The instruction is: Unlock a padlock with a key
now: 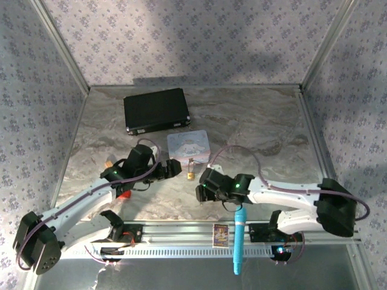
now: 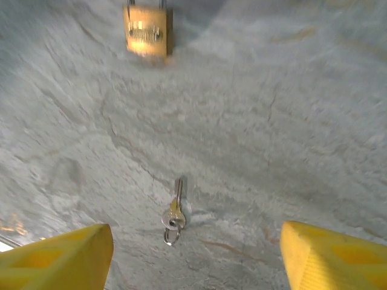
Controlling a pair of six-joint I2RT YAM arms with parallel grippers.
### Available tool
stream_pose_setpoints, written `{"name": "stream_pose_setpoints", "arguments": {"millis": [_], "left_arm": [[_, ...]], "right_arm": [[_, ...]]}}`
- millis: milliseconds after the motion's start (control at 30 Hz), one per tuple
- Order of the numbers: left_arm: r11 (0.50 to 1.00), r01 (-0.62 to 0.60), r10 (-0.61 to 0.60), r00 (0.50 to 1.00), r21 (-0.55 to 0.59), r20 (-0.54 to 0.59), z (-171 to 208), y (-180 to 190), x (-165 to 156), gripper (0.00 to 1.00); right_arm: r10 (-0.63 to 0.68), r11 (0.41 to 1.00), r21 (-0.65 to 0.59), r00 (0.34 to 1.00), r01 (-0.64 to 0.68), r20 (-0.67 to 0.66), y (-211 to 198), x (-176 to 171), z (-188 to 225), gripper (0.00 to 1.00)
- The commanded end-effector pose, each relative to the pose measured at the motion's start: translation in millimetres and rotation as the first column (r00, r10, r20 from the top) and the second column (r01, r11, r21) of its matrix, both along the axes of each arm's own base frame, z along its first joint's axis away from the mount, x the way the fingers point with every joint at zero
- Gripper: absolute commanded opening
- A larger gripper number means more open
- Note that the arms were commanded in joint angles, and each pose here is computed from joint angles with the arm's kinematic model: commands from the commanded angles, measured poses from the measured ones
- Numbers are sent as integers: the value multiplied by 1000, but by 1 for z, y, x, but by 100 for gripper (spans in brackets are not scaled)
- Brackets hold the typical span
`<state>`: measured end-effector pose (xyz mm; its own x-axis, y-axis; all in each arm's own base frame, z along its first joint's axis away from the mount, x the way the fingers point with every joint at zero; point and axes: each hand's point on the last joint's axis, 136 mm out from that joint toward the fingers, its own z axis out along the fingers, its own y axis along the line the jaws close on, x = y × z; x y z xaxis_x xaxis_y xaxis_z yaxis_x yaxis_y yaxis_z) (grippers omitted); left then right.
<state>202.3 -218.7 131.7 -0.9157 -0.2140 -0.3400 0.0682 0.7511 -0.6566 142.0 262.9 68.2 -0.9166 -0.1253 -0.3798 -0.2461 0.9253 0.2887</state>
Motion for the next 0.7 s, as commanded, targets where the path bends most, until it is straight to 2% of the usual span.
{"name": "stream_pose_setpoints", "arguments": {"millis": [0,333,667], "left_arm": [[1000,-17,17,1000,-1,-11,-1,0,-3,100],[999,-32,31,999,-6,-17,-7,1,-6,100],[999,-43,43,999,-11,-24,-9,0,-7,100]], "right_arm": [[-60,998,11,998,60,-4,12,1,-2,65],[-49,998,-43,997,46,-53,24,-11,-22,46],[-57,996,-79,993,49,-103,21,-22,-37,39]]}}
